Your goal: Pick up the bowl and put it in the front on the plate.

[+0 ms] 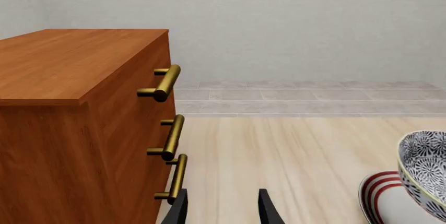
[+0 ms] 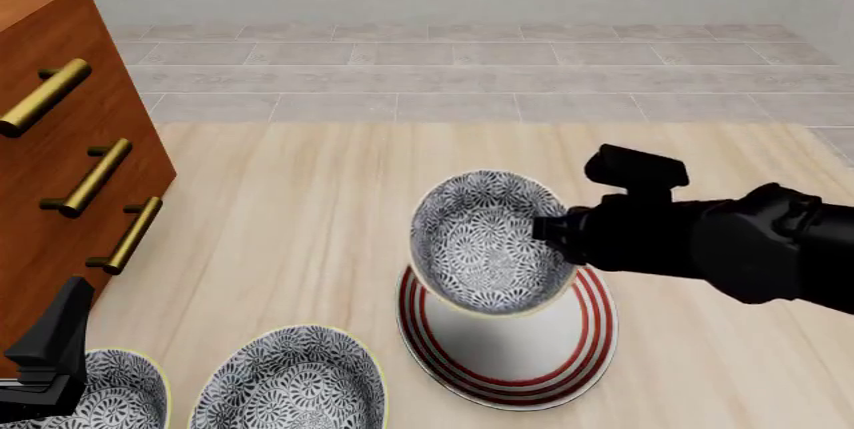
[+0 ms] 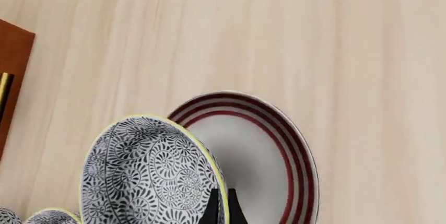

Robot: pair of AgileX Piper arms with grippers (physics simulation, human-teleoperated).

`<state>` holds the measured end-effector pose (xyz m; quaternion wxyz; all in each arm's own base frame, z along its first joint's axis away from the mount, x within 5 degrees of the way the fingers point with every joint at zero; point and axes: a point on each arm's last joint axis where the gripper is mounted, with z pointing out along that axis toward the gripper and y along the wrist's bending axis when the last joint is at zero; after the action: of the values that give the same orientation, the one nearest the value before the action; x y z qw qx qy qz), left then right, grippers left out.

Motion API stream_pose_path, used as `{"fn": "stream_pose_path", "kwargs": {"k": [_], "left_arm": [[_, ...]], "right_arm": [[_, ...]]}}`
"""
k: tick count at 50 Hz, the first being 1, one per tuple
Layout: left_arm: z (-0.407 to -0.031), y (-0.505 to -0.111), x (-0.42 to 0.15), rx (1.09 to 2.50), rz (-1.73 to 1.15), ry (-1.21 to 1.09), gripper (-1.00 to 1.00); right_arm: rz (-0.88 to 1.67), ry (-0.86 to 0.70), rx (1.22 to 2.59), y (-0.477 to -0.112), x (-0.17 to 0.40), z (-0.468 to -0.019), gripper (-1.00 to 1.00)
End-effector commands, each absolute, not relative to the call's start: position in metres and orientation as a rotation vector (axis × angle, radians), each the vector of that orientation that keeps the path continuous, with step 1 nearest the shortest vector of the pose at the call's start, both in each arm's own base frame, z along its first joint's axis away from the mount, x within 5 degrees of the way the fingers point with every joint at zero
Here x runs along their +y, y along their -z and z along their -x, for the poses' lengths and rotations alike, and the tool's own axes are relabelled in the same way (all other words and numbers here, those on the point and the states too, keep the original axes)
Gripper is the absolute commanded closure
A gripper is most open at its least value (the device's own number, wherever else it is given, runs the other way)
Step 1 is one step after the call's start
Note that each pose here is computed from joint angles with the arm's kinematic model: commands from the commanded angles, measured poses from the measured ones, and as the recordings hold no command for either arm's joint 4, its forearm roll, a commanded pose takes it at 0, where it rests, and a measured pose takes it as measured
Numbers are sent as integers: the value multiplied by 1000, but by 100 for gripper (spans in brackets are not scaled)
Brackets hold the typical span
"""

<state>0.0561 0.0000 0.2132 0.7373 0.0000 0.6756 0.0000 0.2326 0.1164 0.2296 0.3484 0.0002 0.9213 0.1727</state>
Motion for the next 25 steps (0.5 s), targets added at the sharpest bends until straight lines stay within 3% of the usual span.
{"fn": "stream_pose_path", "kwargs": {"k": [1,25], "left_arm": [[-56,-213,0,1484,0,0,-100],[-56,-213,0,1484,0,0,-100]], "right_arm": [[-30,-473,2412,-220,112,-214,100],[0,-426,2452,-207,110,-217,100]]}}
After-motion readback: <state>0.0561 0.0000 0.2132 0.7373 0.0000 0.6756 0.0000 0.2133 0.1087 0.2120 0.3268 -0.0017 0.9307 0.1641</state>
